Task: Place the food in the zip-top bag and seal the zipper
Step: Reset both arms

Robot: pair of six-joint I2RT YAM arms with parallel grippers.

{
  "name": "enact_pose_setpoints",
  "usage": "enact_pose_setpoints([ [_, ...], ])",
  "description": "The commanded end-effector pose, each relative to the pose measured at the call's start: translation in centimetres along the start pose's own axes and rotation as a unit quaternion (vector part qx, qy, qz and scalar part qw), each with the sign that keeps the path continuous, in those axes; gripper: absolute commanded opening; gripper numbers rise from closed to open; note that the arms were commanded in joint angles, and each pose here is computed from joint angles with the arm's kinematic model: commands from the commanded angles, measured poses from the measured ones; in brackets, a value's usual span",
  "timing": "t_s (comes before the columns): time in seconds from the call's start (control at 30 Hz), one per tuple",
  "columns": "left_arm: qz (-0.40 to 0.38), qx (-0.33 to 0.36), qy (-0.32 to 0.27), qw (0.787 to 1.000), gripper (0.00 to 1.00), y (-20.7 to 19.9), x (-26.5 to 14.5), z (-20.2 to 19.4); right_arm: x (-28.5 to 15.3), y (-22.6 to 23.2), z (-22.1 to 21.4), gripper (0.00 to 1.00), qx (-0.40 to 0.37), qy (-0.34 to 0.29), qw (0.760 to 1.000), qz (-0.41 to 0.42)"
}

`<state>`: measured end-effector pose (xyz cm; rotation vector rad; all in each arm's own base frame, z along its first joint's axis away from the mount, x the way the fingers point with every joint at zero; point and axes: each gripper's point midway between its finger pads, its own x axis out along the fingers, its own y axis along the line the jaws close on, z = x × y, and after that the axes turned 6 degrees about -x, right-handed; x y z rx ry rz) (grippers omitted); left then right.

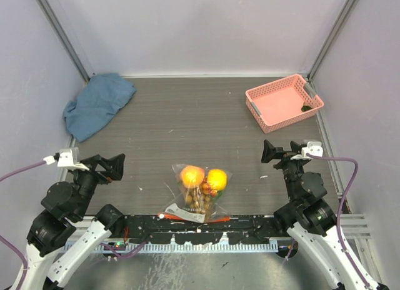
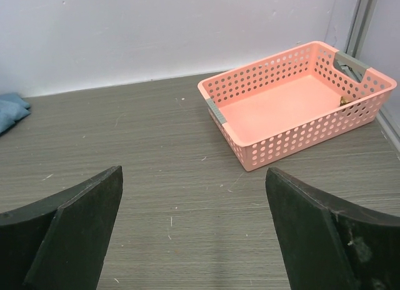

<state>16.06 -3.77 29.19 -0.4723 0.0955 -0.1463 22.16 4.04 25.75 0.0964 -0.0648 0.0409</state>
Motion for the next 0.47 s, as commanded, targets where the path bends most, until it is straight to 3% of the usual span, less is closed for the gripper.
enact_pose_setpoints([
  [0.0,-0.002,-0.002,-0.019,1.0,0.98,-0.22,0.16,0.87,0.0,-0.41,1.26,1.0,0.013,-0.025,1.0,-0.013],
  [0.43,0.0,-0.001,-0.005,1.0,0.98,-0.35,0.57,0.24,0.1,-0.48,1.09,1.0,0.012,-0.021,1.0,-0.016],
])
